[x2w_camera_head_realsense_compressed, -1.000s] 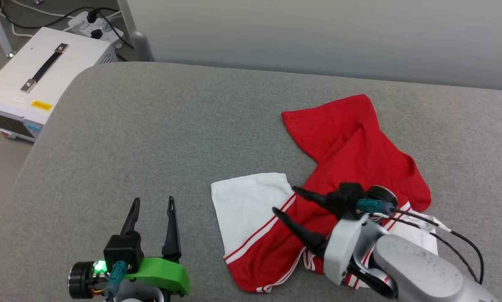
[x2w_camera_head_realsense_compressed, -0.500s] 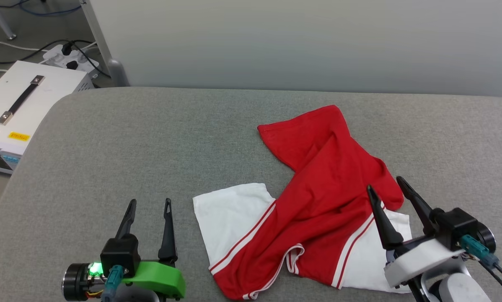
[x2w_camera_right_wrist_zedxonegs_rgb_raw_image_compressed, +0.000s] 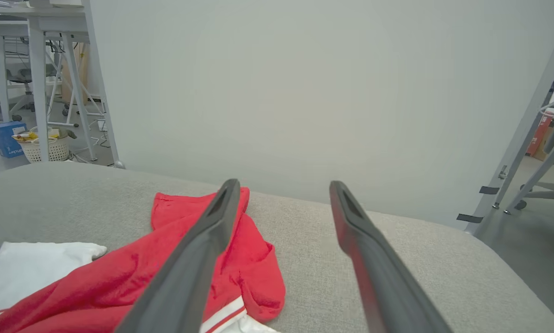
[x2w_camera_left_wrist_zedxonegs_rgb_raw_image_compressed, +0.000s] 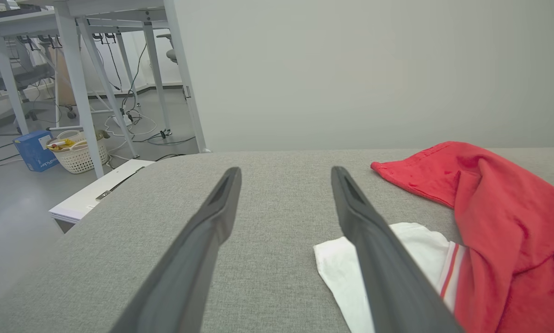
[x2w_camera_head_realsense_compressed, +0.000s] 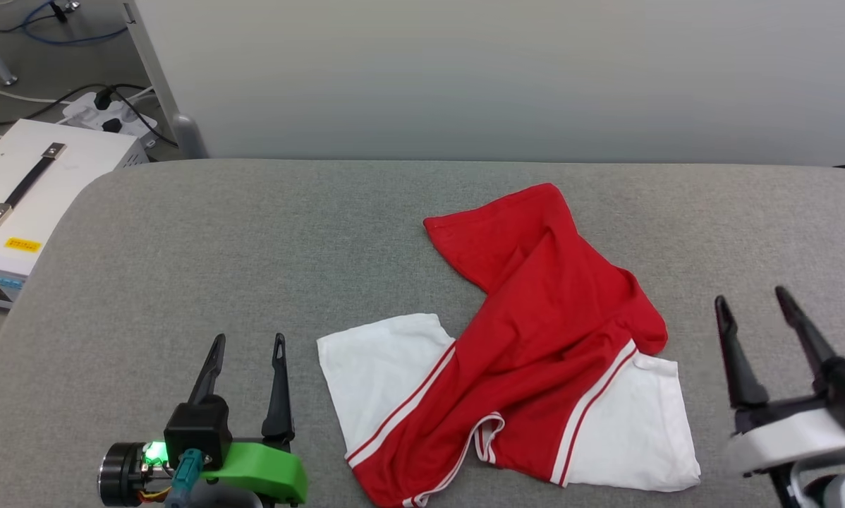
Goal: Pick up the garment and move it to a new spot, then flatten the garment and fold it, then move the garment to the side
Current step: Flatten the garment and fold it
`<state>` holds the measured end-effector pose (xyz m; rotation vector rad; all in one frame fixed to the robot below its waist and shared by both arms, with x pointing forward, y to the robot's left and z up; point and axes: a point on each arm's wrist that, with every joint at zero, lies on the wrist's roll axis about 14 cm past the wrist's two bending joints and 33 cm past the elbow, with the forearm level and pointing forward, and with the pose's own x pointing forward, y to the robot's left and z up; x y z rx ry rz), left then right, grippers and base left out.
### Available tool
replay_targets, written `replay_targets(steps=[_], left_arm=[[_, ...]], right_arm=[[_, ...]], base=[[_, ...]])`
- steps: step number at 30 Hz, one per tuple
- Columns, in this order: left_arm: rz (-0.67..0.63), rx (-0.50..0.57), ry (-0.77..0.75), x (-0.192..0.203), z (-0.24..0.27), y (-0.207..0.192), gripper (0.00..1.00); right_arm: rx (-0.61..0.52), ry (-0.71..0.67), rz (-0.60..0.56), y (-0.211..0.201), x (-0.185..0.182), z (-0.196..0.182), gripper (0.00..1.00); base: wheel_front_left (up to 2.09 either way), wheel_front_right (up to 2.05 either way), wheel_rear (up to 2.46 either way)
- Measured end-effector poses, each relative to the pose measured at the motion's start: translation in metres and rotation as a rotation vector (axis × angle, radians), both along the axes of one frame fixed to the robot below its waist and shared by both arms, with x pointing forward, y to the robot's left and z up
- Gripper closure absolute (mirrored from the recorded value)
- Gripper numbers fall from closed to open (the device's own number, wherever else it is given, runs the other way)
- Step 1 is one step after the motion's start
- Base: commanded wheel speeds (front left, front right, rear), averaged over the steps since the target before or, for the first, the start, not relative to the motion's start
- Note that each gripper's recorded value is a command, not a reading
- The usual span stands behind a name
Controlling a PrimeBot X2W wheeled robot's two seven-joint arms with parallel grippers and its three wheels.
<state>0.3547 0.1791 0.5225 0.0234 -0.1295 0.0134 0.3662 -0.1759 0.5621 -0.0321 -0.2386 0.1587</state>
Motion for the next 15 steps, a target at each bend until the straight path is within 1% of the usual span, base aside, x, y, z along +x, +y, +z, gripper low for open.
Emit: replay_targets(steps=[2, 3, 5, 7, 9, 13, 15], left_arm=[[-0.005, 0.0, 0.004, 0.001, -0.001, -0.002, 0.0], [-0.007, 0.0, 0.008, 0.002, -0.002, -0.002, 0.0], [-0.009, 0.0, 0.013, 0.003, -0.004, -0.003, 0.0], [-0.012, 0.0, 0.019, 0.004, -0.006, -0.004, 0.0], [-0.013, -0.001, 0.027, 0.005, -0.009, -0.004, 0.0], [-0.015, -0.001, 0.043, 0.008, -0.014, -0.005, 0.0], [-0.016, -0.001, 0.051, 0.009, -0.016, -0.005, 0.0]], right_arm=[[-0.07, 0.009, 0.0, -0.012, 0.009, 0.01, 0.0], [-0.111, 0.041, 0.005, -0.017, 0.015, 0.011, 0.0], [-0.15, 0.124, 0.028, -0.019, 0.022, 0.008, 0.0], [-0.173, 0.26, 0.071, -0.016, 0.025, -0.008, 0.0], [-0.215, 0.444, 0.128, -0.012, 0.021, -0.034, 0.0], [-0.279, 0.788, 0.218, -0.012, -0.002, -0.085, 0.0], [-0.31, 0.923, 0.251, -0.013, -0.016, -0.106, 0.0]], base=[[0.0, 0.0, 0.0], [0.0, 0.0, 0.0], [0.0, 0.0, 0.0], [0.0, 0.0, 0.0], [0.0, 0.0, 0.0], [0.0, 0.0, 0.0], [0.0, 0.0, 0.0]])
